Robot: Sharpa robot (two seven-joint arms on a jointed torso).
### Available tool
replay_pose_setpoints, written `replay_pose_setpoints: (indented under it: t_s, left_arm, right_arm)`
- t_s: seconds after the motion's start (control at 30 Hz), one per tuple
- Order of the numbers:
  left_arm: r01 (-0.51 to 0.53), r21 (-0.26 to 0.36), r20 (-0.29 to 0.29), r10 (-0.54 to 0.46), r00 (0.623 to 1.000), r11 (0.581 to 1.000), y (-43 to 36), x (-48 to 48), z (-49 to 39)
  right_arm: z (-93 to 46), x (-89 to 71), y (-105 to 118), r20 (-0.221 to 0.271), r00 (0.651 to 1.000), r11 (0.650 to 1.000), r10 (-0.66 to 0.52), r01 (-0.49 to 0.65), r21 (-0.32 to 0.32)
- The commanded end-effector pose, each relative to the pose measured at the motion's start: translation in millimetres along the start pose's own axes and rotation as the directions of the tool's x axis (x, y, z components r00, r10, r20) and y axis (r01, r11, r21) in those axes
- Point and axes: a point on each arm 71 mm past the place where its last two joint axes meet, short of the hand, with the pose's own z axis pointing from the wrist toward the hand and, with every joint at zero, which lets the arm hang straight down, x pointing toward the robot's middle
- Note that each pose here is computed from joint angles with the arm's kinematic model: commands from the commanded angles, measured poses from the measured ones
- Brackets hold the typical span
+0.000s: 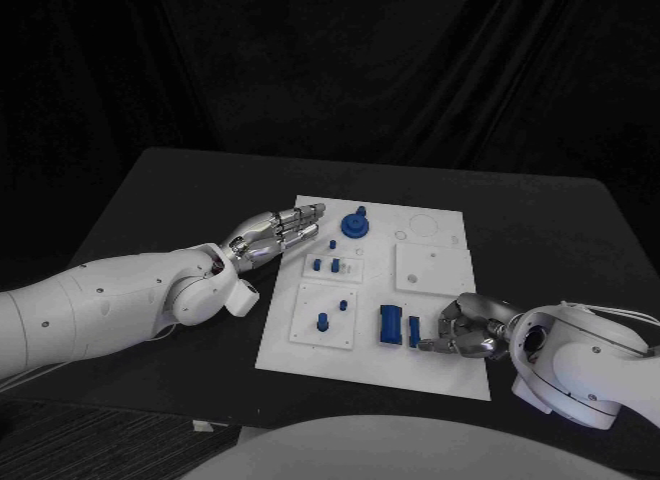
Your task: Assemble the parts on the task board
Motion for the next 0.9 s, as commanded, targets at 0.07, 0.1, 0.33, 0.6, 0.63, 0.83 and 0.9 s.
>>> replay_pose_setpoints:
  t_s: [0.07, 0.1, 0.33, 0.6, 0.63, 0.83, 0.9]
  left_arm:
    - [0.010, 0.018, -0.011, -0.009, 1.000, 1.000, -0.9, 2.2, 0.8]
    - [0.010, 0.018, -0.011, -0.009, 1.000, 1.000, -0.9, 2.2, 0.9]
    - [0.011, 0.018, -0.013, -0.010, 1.000, 1.000, -0.8, 2.5, 1.0]
    - [0.011, 0.018, -0.013, -0.011, 1.000, 1.000, -0.7, 2.7, 0.9]
    - [0.011, 0.018, -0.013, -0.011, 1.000, 1.000, -0.7, 2.7, 0.8]
    - [0.011, 0.018, -0.012, -0.011, 1.000, 1.000, -0.7, 2.7, 0.5]
    - [0.011, 0.020, -0.012, -0.010, 1.000, 1.000, -0.8, 2.7, 0.4]
  right_arm:
    - [1.4, 0.9, -0.9, 0.004, 1.000, 1.000, -0.006, 0.006, 0.015]
    - [1.7, 0.9, -0.8, 0.004, 1.000, 1.000, -0.006, 0.006, 0.016]
    - [3.8, 1.0, -1.7, 0.000, 1.000, 1.000, -0.011, 0.011, 0.028]
    - [5.8, 1.4, -2.8, -0.008, 1.000, 0.999, -0.018, 0.018, 0.041]
    - [6.0, 1.5, -2.9, -0.010, 1.000, 0.999, -0.019, 0.019, 0.042]
    - [6.8, 1.8, -3.4, -0.002, 1.000, 0.999, -0.013, 0.013, 0.041]
    - [6.8, 1.1, -3.7, 0.009, 1.000, 0.999, -0.005, 0.005, 0.035]
